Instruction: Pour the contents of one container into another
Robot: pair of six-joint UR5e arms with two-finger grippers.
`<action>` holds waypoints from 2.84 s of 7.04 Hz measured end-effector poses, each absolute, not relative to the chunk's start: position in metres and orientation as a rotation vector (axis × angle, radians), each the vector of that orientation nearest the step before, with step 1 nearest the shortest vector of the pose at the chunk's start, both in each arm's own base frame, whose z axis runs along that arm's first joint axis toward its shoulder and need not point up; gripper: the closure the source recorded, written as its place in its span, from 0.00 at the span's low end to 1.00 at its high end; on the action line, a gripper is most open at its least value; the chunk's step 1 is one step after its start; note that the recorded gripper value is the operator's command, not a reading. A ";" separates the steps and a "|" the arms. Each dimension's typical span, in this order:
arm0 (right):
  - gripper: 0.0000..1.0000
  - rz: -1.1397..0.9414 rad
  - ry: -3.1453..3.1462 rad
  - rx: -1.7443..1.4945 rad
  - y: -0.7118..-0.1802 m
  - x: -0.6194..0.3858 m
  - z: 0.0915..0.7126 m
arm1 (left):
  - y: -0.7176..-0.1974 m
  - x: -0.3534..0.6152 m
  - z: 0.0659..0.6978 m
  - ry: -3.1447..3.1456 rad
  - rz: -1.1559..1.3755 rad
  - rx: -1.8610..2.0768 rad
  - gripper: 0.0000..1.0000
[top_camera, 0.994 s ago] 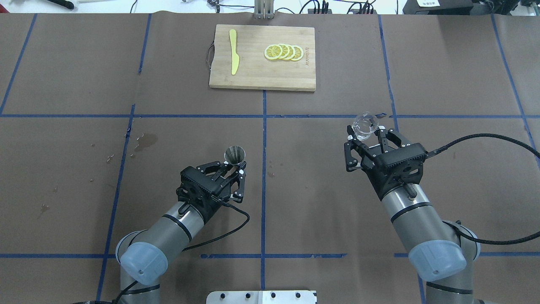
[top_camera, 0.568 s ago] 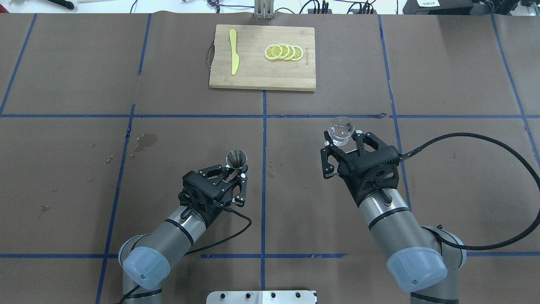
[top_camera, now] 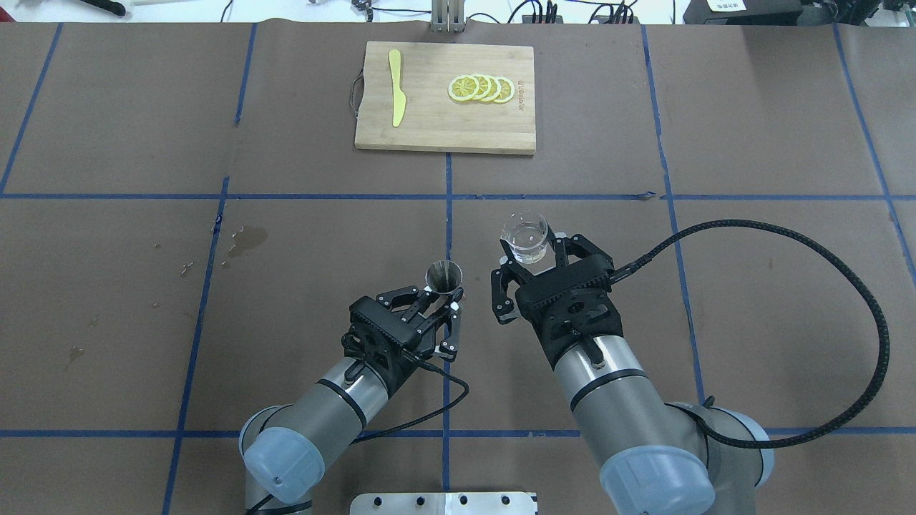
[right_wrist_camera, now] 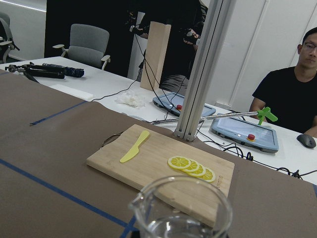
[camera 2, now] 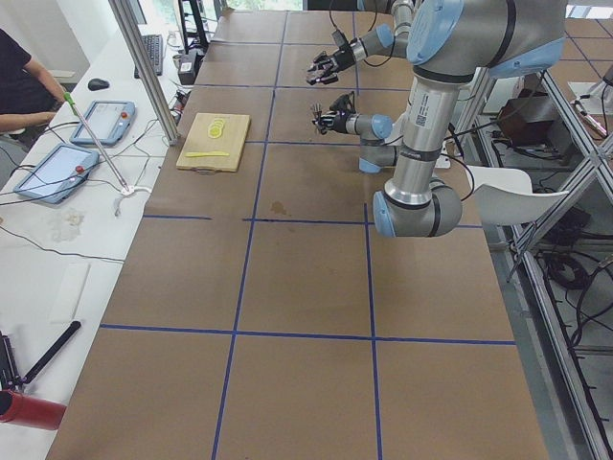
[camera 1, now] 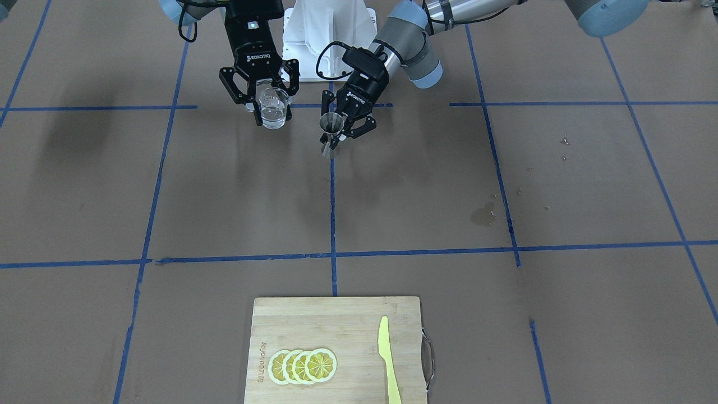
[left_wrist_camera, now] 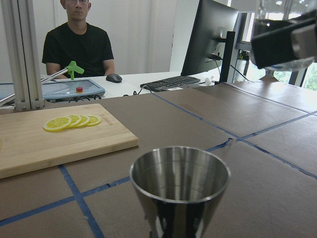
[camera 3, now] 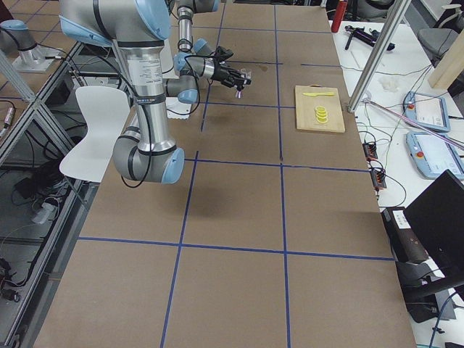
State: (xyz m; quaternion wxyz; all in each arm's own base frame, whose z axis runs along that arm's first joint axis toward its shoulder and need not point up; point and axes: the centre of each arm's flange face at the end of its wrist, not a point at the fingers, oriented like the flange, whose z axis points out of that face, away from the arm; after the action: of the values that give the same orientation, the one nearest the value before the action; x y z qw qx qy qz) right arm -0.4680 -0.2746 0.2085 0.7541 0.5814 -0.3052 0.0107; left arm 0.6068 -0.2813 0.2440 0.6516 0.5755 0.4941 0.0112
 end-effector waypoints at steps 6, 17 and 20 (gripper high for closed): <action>1.00 -0.118 -0.506 1.212 -0.270 -0.490 0.172 | -0.296 0.627 0.232 1.028 0.091 1.373 1.00; 1.00 -0.402 -0.208 1.187 -0.271 -0.496 0.159 | -0.297 0.628 0.224 1.035 0.083 1.378 1.00; 1.00 -0.464 -0.148 1.182 -0.272 -0.493 0.160 | -0.297 0.629 0.223 1.036 0.082 1.378 1.00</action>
State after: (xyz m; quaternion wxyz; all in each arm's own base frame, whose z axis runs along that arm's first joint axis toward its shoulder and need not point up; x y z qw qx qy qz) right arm -0.4934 -0.2723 0.1599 0.8025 0.5516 -0.0691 -0.2165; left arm 0.6285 -0.2969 0.2232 0.6500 0.6067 0.4562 0.0361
